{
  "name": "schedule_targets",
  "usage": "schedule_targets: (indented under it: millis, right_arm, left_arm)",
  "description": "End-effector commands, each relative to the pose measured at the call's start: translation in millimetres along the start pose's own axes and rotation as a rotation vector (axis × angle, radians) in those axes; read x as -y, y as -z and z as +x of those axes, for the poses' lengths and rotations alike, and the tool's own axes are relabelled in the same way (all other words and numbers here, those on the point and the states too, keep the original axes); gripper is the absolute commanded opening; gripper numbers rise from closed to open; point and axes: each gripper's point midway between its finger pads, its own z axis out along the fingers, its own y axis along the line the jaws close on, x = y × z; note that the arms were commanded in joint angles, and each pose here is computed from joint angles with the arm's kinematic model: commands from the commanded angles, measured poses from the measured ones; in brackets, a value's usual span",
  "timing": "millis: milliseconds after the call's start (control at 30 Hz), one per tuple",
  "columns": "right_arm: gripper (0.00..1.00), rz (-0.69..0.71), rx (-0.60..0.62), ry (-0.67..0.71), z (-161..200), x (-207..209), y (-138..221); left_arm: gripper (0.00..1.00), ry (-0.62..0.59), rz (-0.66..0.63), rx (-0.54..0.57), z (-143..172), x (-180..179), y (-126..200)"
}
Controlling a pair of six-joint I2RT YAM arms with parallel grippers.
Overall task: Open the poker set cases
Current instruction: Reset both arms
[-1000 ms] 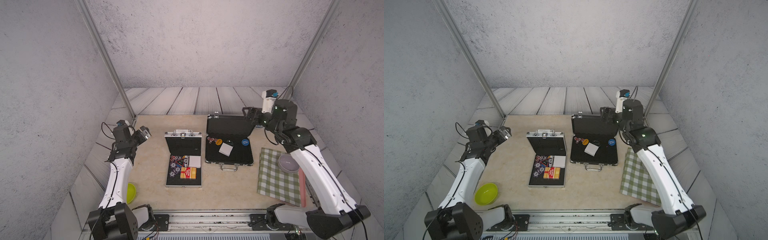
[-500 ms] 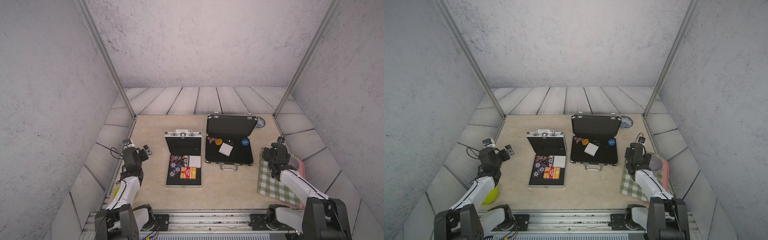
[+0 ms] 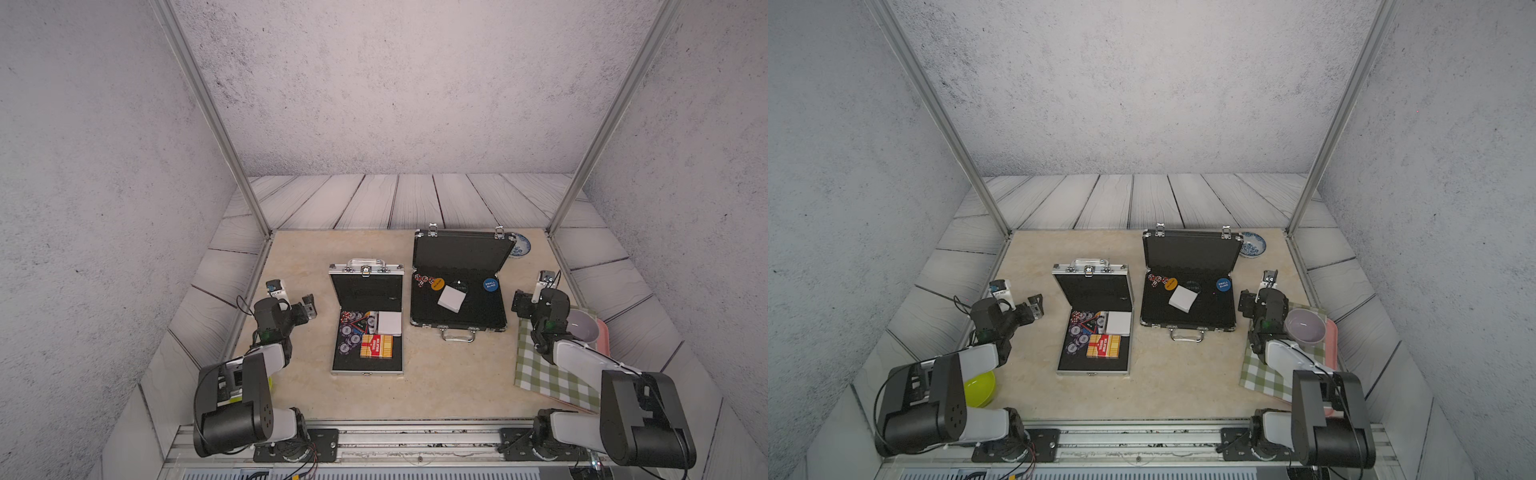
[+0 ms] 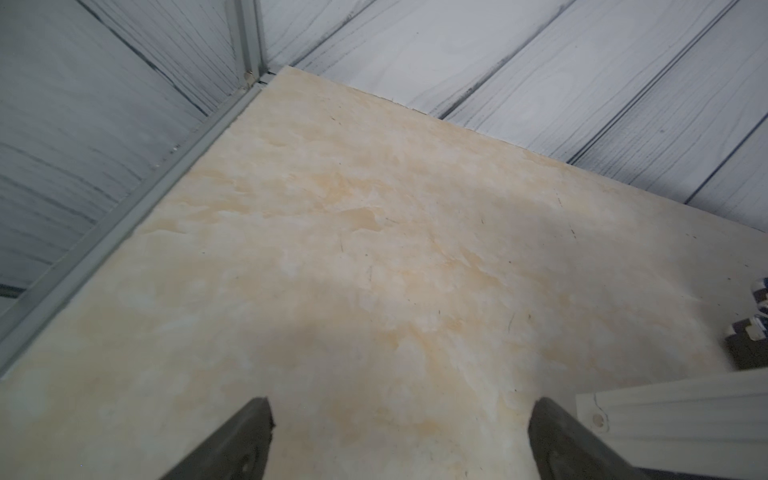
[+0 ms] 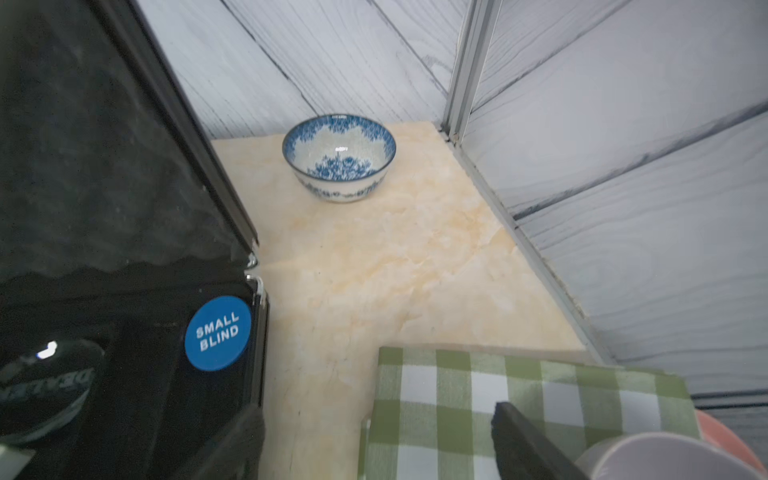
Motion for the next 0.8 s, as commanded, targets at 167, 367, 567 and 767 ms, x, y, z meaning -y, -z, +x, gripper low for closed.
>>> schedule_targets:
  millis: [167, 367, 567, 767]
  right_arm:
    - [0.89, -0.196, 0.095, 0.023, -12, -32, -5]
    - [0.90, -0.127, 0.190, -0.033, 4, -20, -15]
    - [0.99, -0.014, 0.075, -0.037, 5, -11, -30]
    - [0.99, -0.006, 0.066, -0.029, 6, -12, -30]
  left_arm:
    - [0.97, -0.168, 0.159, 0.094, -30, 34, 0]
    - [1.00, -0.175, 0.168, 0.150, -25, 29, -11]
    - [1.00, -0.186, 0.133, 0.082, -23, 30, -18]
    - [1.00, -0.208, 0.112, 0.036, -22, 33, -28]
